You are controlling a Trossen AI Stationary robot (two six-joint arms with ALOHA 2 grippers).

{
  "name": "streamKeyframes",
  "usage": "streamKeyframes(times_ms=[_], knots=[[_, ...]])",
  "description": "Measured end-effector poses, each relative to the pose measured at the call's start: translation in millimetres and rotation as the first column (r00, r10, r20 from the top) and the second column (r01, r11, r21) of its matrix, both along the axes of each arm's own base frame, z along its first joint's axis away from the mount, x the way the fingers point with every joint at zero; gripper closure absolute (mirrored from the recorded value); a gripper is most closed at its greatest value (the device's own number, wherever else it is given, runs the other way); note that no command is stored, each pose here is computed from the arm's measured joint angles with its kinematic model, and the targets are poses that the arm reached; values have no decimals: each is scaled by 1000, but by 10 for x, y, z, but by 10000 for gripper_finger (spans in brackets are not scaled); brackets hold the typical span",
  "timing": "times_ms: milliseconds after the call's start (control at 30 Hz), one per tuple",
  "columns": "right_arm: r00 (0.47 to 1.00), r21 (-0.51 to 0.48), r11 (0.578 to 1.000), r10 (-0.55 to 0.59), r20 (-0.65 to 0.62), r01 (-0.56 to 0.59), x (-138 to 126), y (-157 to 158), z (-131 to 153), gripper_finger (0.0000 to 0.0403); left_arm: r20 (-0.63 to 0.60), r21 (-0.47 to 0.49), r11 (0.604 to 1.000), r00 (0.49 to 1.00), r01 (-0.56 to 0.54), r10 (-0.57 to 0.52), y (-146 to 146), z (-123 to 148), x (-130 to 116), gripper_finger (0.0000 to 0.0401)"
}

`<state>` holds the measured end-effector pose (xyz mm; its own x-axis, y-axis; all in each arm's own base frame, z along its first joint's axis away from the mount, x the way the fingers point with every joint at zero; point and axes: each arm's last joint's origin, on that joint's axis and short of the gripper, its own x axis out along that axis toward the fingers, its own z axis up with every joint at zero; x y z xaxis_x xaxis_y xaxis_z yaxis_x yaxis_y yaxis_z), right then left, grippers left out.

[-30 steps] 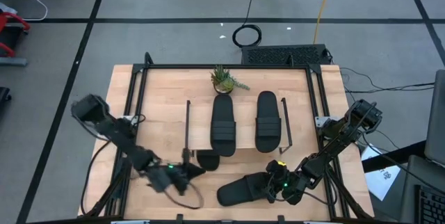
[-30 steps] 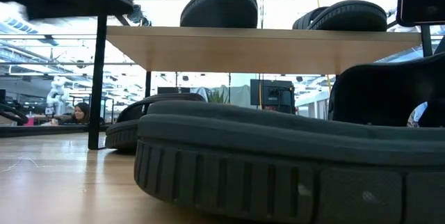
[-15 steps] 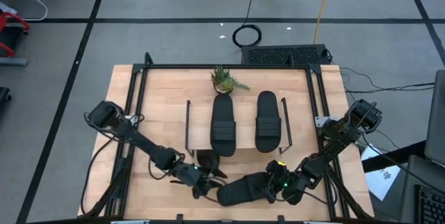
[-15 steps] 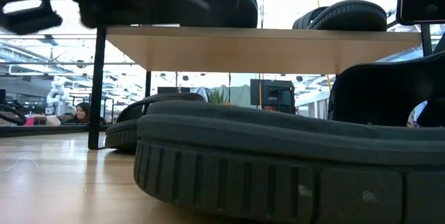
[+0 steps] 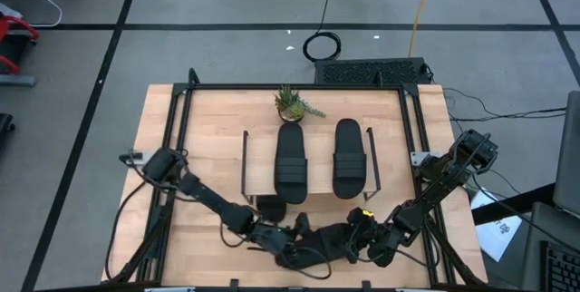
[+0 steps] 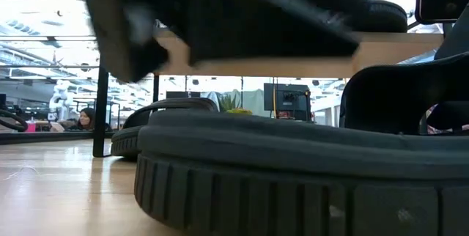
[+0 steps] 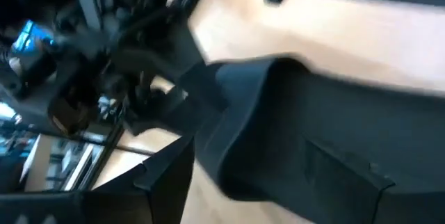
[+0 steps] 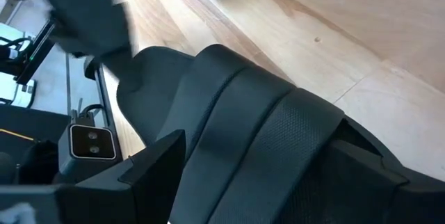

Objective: Pick and place slides into the shelf
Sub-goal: Put the black sandal under the shelf

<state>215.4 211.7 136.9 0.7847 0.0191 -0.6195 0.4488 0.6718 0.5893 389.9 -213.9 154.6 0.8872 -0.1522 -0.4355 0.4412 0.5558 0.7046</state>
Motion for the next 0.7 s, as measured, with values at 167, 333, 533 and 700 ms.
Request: streamKeyframes(times_ms=[167,333,533,700], knots=[[1000,-1,1000,-1,-2,1,-1,-1,-2,115,17,-8,1000,999,-30,30,137,3,204,135],[1000,-2,1000,-3,0,3,-1,-2,-2,115,-30,-49,999,1000,2,-3,304,-70,296,135],[1000,-14,1000,-19,19,19,5,-6,6,115,-26,-55,998,1000,10,-12,369,-124,345,145],[1000,-20,1000,-17,21,17,16,-14,7,115,-25,-70,997,999,32,-34,364,-127,348,214]])
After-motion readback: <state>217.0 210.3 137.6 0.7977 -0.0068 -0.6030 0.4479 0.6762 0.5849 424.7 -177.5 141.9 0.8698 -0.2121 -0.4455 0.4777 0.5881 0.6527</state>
